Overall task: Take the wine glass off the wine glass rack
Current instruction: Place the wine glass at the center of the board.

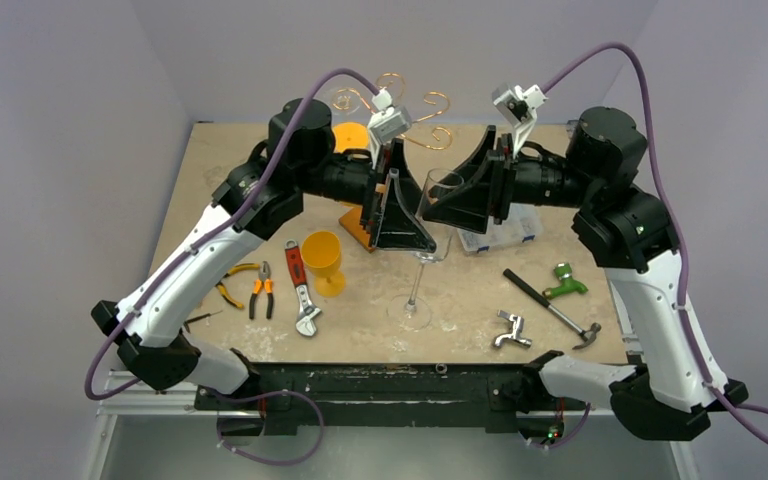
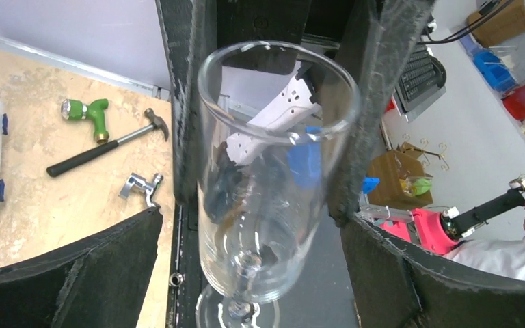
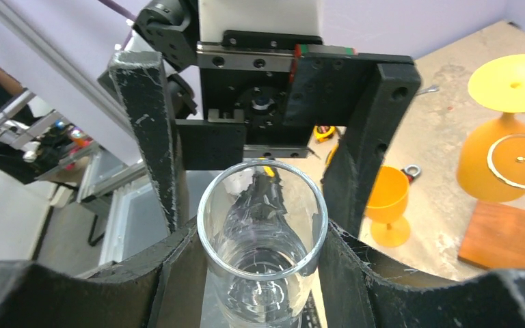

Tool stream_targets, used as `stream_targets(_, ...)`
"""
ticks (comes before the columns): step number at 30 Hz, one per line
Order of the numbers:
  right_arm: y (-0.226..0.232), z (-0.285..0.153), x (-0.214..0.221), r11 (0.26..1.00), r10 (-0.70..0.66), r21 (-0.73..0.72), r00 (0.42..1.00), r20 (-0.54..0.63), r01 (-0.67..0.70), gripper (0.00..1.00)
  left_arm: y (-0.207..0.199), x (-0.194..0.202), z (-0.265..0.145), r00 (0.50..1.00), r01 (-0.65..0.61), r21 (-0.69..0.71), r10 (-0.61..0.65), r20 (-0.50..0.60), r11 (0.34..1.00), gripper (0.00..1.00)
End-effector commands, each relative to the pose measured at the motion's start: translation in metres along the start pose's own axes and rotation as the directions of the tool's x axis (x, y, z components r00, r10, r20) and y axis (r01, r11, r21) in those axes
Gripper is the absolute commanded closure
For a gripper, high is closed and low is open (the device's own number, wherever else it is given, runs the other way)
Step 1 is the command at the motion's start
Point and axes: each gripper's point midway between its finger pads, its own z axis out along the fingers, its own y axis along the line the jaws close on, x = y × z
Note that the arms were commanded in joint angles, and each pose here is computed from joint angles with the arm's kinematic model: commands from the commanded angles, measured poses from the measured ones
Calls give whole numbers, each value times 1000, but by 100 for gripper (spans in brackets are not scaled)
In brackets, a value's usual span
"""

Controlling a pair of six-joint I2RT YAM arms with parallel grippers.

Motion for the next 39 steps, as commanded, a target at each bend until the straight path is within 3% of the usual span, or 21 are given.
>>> stream_targets(1, 6, -13, -9, 993, -106, 62, 993, 50, 103, 100, -23, -13, -20, 993, -103, -31, 105, 54, 994, 0)
stream_targets(10, -9, -21, -2, 977, -137, 170, 990, 44, 127, 100, -25, -20, -44, 977, -158, -177, 179, 112, 971, 0)
stream_targets(16, -28, -26, 1, 955, -141, 269, 989, 47, 123, 100, -8, -34, -72, 951, -179, -403, 262, 162, 898, 0)
stream_targets(26, -67, -32, 14, 898, -146, 424, 988, 44, 114, 100, 51, -25, -151, 949, -50, -815, 281, 141, 577, 0)
stream_targets(31, -83, -31, 25, 882, -136, 459, 990, 32, 106, 100, 63, -15, -195, 943, 63, -900, 270, 196, 432, 0)
stream_targets(39, -102, -30, 29, 846, -153, 522, 987, 48, 106, 100, 82, 14, -239, 941, 218, -931, 190, 280, 294, 0)
